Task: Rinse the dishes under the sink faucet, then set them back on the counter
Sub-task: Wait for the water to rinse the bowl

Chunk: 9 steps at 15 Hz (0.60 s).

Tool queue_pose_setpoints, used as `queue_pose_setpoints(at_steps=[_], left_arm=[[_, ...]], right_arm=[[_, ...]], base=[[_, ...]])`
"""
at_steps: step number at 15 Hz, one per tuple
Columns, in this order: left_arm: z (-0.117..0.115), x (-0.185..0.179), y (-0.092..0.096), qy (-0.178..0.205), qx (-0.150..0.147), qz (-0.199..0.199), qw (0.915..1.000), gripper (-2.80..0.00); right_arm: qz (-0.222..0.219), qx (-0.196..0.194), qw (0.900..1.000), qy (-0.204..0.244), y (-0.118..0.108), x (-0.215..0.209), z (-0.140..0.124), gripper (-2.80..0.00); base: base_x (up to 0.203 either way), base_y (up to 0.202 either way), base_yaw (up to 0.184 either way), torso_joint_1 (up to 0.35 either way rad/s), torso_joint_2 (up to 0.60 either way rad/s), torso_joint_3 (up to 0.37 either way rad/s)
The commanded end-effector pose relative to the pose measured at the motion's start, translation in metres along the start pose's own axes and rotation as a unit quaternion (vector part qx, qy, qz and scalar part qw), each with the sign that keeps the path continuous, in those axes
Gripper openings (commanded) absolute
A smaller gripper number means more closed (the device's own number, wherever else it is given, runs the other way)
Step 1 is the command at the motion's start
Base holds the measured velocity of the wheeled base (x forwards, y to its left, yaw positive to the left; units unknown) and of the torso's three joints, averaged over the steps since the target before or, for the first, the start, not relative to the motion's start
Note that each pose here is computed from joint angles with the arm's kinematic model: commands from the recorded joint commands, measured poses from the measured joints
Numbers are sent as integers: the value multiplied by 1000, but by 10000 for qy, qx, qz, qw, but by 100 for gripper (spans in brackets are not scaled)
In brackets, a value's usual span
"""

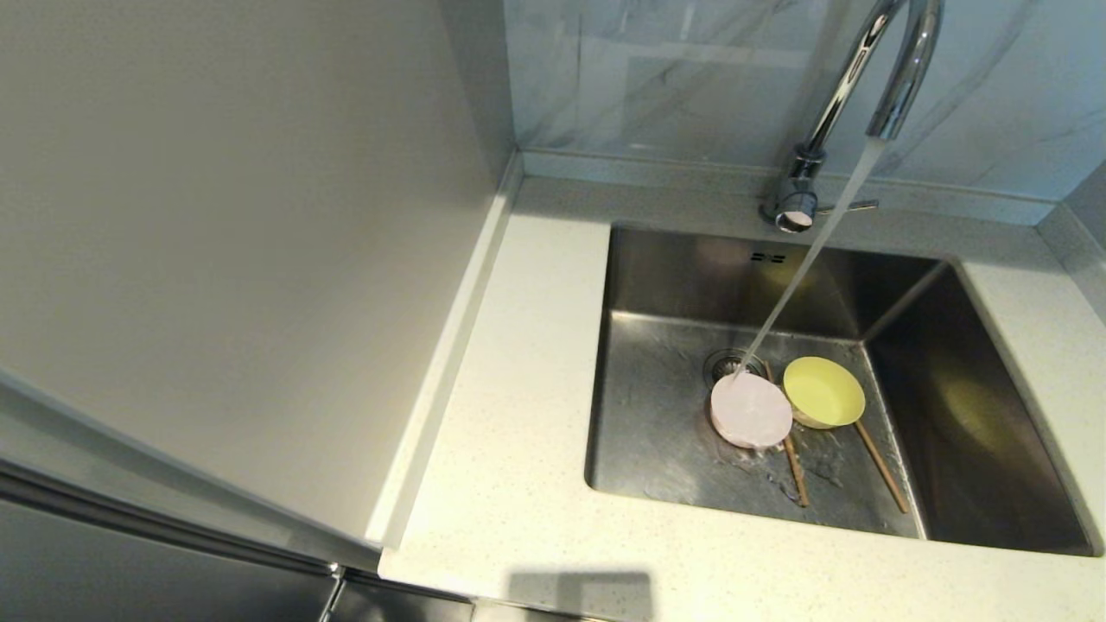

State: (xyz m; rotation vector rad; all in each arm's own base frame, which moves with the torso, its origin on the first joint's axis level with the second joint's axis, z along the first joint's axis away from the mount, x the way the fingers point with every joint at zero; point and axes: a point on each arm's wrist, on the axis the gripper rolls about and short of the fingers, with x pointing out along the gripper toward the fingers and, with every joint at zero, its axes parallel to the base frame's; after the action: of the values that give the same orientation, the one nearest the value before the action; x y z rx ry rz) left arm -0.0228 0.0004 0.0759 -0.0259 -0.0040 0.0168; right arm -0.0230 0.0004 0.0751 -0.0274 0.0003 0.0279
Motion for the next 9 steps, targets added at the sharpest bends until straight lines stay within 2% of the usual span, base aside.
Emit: queue_pose_setpoints(at_steps=[1, 9], left_arm=[[0, 0, 0, -19, -1, 0, 10000, -280], [0, 0, 0, -19, -1, 0, 10000, -280]], right_arm=[[7, -1, 10000, 12, 0, 0, 0, -280], [7, -8, 10000, 12, 0, 0, 0, -280]], base=[[0, 0, 0, 0, 0, 0], [0, 0, 0, 0, 0, 0]])
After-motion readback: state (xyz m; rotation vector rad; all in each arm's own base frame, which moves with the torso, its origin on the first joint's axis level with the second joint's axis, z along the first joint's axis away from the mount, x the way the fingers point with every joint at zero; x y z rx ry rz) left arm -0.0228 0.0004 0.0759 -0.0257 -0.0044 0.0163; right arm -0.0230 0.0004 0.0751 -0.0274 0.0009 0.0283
